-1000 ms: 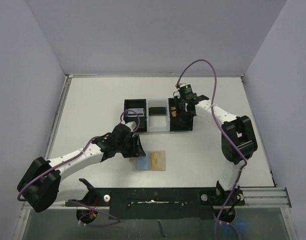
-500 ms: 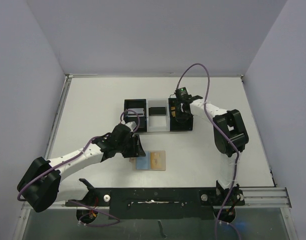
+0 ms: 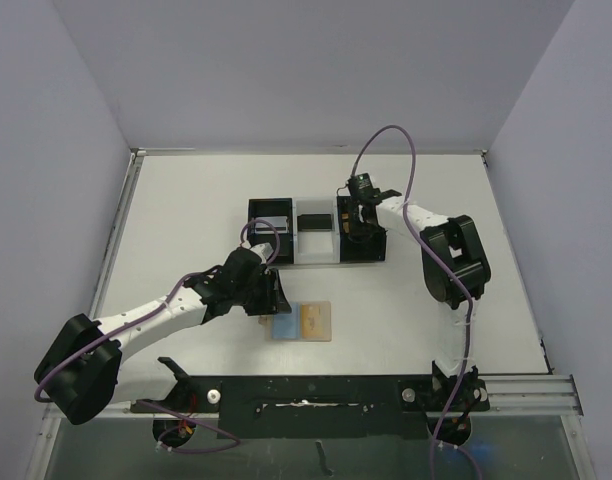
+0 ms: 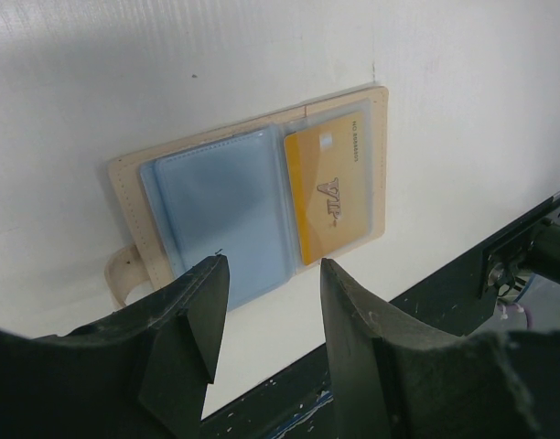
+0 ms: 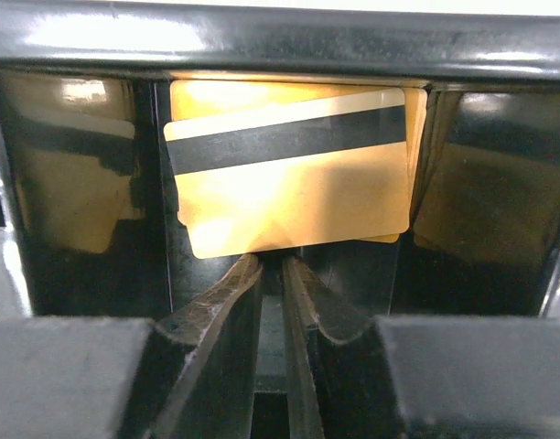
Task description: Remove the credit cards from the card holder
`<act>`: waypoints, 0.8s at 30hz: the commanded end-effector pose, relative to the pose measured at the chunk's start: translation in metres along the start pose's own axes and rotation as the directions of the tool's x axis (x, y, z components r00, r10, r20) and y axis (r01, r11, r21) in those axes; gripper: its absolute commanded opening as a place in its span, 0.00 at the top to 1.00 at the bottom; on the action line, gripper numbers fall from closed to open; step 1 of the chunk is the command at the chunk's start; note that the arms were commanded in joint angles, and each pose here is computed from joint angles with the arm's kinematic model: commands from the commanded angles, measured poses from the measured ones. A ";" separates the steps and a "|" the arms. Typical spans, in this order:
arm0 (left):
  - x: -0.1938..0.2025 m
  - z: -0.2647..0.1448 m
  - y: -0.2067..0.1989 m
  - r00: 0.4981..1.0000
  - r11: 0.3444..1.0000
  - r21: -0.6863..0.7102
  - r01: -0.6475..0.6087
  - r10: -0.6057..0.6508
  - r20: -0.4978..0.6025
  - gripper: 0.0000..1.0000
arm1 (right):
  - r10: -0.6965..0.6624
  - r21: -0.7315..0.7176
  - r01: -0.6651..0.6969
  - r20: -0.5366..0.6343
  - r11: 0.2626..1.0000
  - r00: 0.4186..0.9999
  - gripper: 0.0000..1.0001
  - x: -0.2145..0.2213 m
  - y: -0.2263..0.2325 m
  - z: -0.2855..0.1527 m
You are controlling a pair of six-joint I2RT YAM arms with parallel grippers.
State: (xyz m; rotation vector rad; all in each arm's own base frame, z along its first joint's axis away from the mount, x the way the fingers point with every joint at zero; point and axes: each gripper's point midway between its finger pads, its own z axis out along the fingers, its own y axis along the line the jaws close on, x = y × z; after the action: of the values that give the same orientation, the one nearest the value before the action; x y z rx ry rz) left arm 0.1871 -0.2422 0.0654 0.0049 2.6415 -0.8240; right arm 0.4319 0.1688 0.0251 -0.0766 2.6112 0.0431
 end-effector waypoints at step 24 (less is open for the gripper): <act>-0.014 -0.002 -0.014 0.999 0.999 0.043 -0.014 0.013 0.036 0.57 | 0.113 -0.013 -0.112 0.134 0.994 0.985 0.77 -0.051 0.010 -0.007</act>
State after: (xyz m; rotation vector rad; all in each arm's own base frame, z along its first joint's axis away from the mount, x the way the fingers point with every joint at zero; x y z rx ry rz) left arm 0.1866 -0.2419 0.0621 0.0032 2.6531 -0.8157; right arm 0.4562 0.1782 0.0349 0.0448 2.5479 0.0748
